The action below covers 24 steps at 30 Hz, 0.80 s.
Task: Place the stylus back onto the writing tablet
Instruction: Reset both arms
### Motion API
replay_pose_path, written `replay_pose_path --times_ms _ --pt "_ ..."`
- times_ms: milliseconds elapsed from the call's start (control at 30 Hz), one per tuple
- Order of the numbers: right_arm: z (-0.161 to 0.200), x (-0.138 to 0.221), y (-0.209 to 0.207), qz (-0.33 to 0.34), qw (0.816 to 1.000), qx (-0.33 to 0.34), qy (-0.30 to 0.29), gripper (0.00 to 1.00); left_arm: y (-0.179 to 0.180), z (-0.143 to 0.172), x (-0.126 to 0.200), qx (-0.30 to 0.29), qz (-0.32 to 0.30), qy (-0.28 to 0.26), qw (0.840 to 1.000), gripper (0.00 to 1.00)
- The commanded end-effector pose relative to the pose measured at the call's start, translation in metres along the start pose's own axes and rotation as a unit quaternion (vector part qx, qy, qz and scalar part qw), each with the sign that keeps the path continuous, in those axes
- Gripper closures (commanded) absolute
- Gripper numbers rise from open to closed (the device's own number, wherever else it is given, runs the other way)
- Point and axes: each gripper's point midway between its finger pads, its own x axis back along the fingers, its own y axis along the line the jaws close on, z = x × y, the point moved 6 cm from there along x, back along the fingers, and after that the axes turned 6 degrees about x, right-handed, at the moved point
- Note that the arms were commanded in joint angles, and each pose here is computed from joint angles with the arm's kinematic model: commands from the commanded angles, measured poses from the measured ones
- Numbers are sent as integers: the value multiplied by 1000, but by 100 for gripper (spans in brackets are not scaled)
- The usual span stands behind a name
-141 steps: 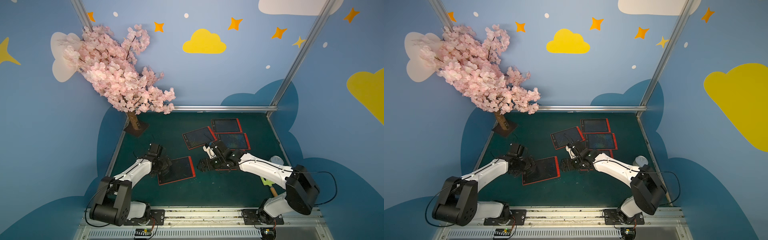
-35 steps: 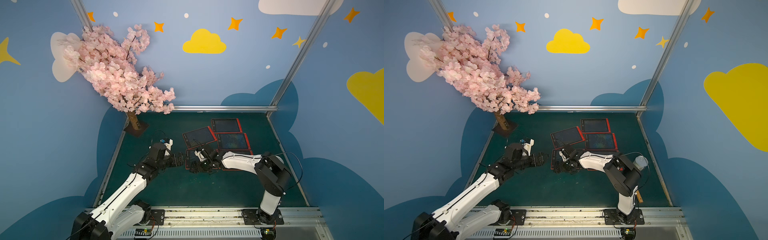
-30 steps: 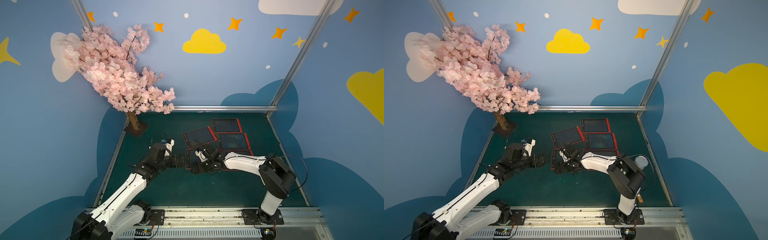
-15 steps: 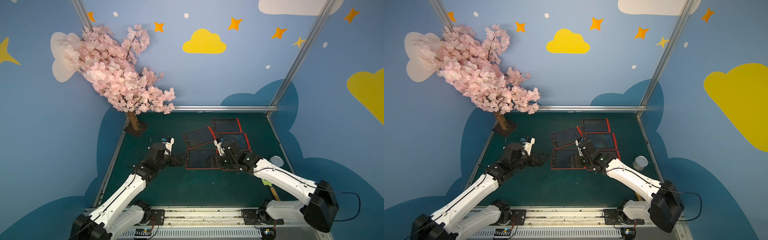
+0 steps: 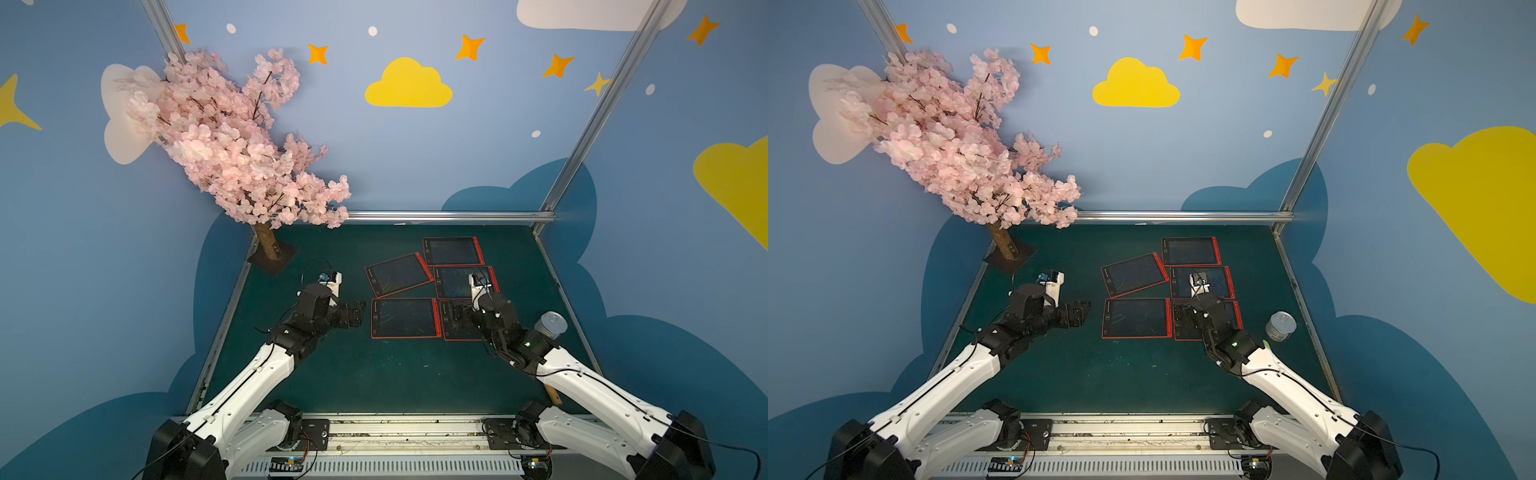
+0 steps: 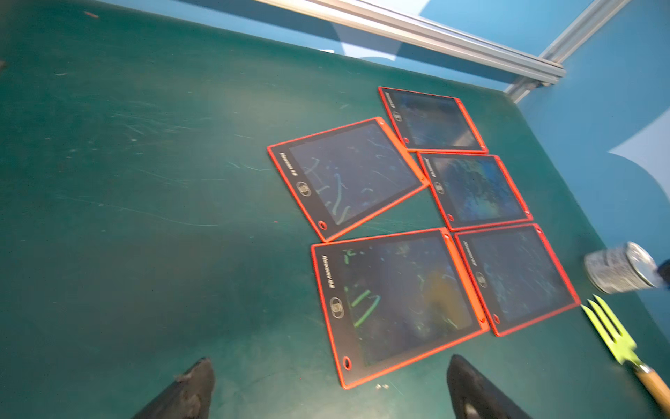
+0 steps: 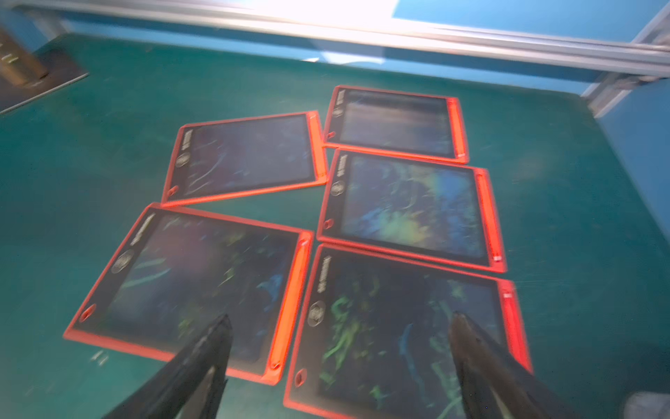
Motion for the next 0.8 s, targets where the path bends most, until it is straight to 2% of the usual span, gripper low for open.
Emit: replay_pose_path --times_ms 0,133,333,567,667,767 --pt "-13 -6 -27 24 999 -23 -25 7 15 -5 -9 10 -28 -3 1000 1" --pt "-8 -21 -65 57 997 -46 -11 6 42 -8 -12 24 -102 -15 994 1" --pt "16 -38 -114 106 991 -75 -7 6 83 -17 -6 38 -179 -35 983 1" --pt "54 -69 -143 138 987 -63 41 8 112 -21 -12 -7 -193 -97 976 1" --pt "64 -83 -143 138 988 -64 29 7 120 -23 -17 -10 -189 -111 976 1" --pt "60 -90 -139 109 991 -63 36 6 127 -23 -25 -16 -205 -109 973 1"
